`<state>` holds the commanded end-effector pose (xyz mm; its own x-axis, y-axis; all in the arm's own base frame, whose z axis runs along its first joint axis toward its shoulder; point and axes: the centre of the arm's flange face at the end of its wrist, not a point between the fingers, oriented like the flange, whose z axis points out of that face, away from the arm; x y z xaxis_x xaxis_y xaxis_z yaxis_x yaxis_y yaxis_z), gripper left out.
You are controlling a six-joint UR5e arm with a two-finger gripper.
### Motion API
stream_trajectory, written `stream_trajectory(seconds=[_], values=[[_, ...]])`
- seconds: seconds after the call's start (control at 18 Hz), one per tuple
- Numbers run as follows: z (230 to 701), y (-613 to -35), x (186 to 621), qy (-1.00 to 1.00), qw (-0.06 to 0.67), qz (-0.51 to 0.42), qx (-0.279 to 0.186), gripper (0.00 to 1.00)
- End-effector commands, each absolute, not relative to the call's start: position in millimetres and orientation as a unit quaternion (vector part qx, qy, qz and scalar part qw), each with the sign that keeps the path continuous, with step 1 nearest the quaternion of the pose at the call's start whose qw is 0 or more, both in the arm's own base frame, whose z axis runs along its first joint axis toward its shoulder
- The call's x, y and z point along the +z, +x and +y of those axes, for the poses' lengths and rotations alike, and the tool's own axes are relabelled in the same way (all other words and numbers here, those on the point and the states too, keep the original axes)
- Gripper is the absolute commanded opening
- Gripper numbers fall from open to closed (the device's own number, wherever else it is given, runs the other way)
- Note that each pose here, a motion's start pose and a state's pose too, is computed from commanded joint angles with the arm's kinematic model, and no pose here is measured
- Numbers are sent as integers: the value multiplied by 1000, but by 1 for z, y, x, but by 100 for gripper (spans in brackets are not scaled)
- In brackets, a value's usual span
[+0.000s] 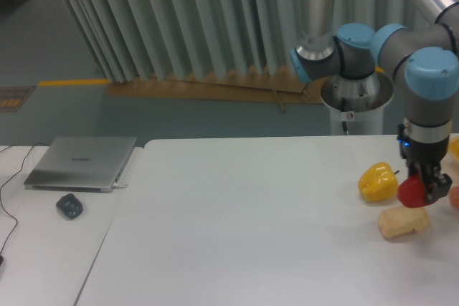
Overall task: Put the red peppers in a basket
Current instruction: 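Lift the red pepper and carry it past the yellow pepper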
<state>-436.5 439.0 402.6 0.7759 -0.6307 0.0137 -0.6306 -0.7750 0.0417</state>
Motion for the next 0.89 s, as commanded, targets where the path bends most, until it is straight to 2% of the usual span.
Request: stream_trajectory(seconds=[0.89], values=[[365,-488,411,906,19,-423,12,59]])
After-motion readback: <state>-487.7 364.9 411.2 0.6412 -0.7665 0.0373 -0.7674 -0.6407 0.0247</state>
